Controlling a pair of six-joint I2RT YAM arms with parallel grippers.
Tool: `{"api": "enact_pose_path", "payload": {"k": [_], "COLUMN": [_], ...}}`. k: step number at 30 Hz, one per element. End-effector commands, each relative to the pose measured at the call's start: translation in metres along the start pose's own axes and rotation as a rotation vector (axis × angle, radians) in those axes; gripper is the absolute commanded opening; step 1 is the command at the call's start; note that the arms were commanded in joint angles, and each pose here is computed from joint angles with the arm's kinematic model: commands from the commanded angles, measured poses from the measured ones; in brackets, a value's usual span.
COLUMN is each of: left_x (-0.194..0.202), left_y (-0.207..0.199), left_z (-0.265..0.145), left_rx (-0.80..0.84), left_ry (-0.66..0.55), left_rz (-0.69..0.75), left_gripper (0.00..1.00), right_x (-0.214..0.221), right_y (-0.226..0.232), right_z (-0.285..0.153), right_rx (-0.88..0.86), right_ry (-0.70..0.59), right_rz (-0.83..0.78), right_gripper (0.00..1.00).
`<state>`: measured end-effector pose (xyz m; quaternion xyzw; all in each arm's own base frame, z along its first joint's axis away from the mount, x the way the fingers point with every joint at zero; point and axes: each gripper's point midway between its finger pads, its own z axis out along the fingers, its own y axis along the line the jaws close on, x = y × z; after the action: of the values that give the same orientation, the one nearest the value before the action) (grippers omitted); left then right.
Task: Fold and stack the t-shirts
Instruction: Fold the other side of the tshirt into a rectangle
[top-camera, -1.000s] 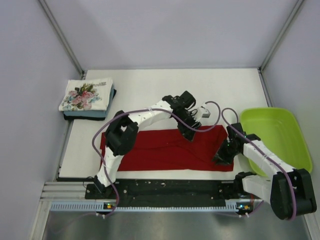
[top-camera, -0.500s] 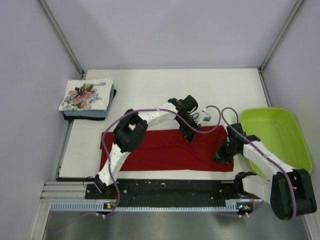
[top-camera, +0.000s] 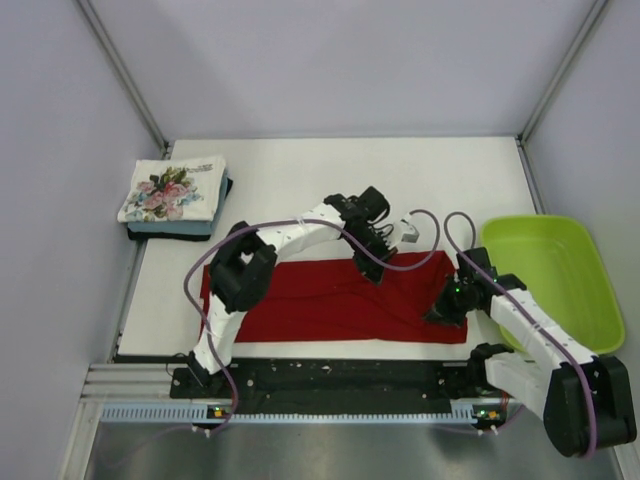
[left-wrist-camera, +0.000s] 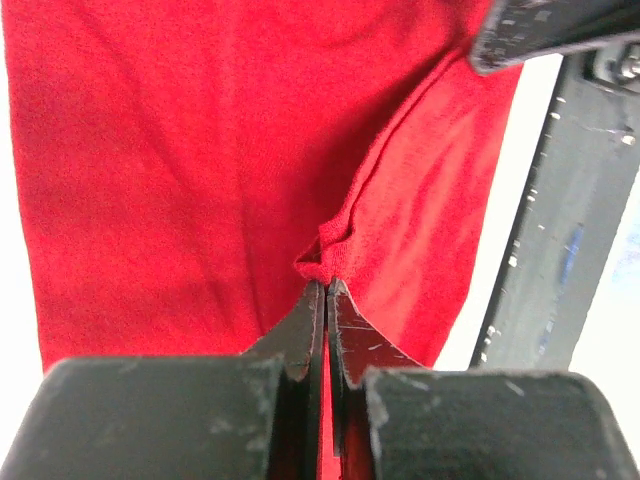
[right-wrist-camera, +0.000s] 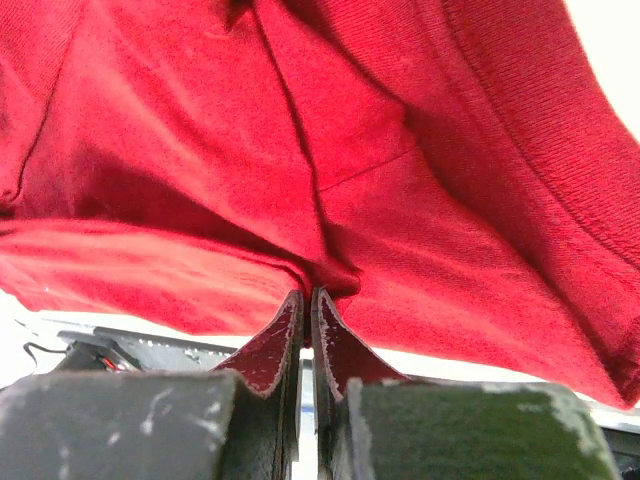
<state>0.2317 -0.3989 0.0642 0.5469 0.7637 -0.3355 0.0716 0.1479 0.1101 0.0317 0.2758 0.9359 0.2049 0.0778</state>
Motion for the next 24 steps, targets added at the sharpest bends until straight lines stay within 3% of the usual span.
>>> {"api": "enact_pose_path", "payload": {"k": [1,9,17,21,24], "left_x": [-0.016,0.026,0.055,0.049,0.039], "left_y": [-0.037,-0.063,-0.068,-0.058,-0.041], "left_z": [-0.039,-0.040,-0.030,-0.027,-0.027], "left_rx": [0.040,0.148,0.199,0.156,0.088], "left_ry": [-0.097,-0.029,0.008,-0.016,-0.059], "left_rz": [0.109,0.103,0.110,0.078,0.017], "left_gripper": [0.00,0.00,0.00,0.00,0.00], "right_x": [0.000,0.032,0.050,0.033,-0.003], "right_y": [0.018,0.023,0.026,0.037,0.039], "right_z": [-0.014,-0.024,-0.034,-0.038,-0.035], "right_rx": [-0.081,-0.167,-0.198,-0.194,-0.108], "right_ry": [0.011,0.165,0.237,0.186,0.040], "right_rz": [-0.073,-0.153,-0.203,-0.267,-0.303], "right_gripper": [0.00,0.00,0.00,0.00,0.00]}}
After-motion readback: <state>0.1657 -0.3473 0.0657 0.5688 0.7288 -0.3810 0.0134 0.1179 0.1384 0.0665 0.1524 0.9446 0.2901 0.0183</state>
